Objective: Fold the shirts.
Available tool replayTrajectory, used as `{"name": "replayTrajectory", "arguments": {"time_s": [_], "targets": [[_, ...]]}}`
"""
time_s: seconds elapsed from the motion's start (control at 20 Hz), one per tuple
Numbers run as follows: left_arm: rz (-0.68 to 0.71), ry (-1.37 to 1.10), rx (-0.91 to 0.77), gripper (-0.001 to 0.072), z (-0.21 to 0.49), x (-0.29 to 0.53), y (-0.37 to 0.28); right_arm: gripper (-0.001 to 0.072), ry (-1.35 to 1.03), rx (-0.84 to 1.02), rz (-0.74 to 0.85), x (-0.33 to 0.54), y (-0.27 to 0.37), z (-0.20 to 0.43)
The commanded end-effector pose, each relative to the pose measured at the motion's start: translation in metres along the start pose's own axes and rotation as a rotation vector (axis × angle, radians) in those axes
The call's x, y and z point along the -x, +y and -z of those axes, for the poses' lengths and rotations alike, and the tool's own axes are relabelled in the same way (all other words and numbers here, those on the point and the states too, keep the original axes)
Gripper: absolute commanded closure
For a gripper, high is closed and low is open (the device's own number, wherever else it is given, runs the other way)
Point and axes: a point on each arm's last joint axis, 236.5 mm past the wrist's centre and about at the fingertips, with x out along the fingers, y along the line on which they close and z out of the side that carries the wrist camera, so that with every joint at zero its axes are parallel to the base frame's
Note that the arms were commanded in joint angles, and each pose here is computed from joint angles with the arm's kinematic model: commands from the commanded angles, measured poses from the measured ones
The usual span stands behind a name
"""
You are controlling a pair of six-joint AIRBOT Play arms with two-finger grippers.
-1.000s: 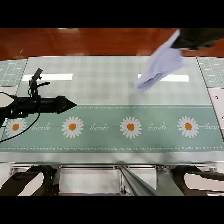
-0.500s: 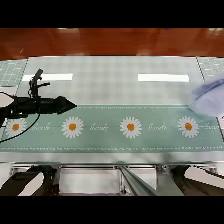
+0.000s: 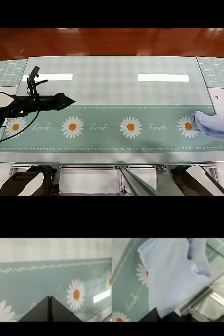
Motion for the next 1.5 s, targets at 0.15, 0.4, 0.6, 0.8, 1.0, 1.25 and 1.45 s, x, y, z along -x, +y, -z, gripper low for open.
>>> {"name": "replayTrajectory", "arguments": {"time_s": [0.15, 0.4, 0.6, 0.8, 1.0, 1.25, 1.45], "targets": [[-0.044, -0.097, -0.014, 0.0687, -0.024, -0.002, 0.013, 0.0604, 0.102, -0.216, 0.428, -0.012, -0.113, 0.077], [-0.089, -0.136, -0.012, 0.0687, -0.048, -0.004, 0.037, 0.0316, 0.083, -0.221, 0.423, -0.019, -0.113, 0.073], [-0.086, -0.249, -0.03, 0.0687, -0.116, 0.023, 0.032, 0.0547, -0.058, -0.19, 0.025, -0.038, -0.026, 0.028], [0.037, -0.285, -0.184, 0.0688, -0.167, 0.043, -0.048, 0.069, -0.39, 0.078, -0.884, 0.053, 0.208, -0.034], [0.022, -0.239, -0.344, 0.0689, -0.173, 0.027, -0.111, 0.069, -0.432, 0.675, -0.809, 0.032, 0.338, 0.053], [-0.261, 0.051, -0.342, 0.0688, -0.102, -0.036, -0.036, 0.069, -0.008, 0.994, -0.091, -0.159, 0.284, 0.118], [-0.33, 0.135, -0.197, 0.0687, -0.075, -0.037, 0.014, 0.0689, 0.2, 1.0, 0.16, -0.196, 0.227, 0.119]]}}
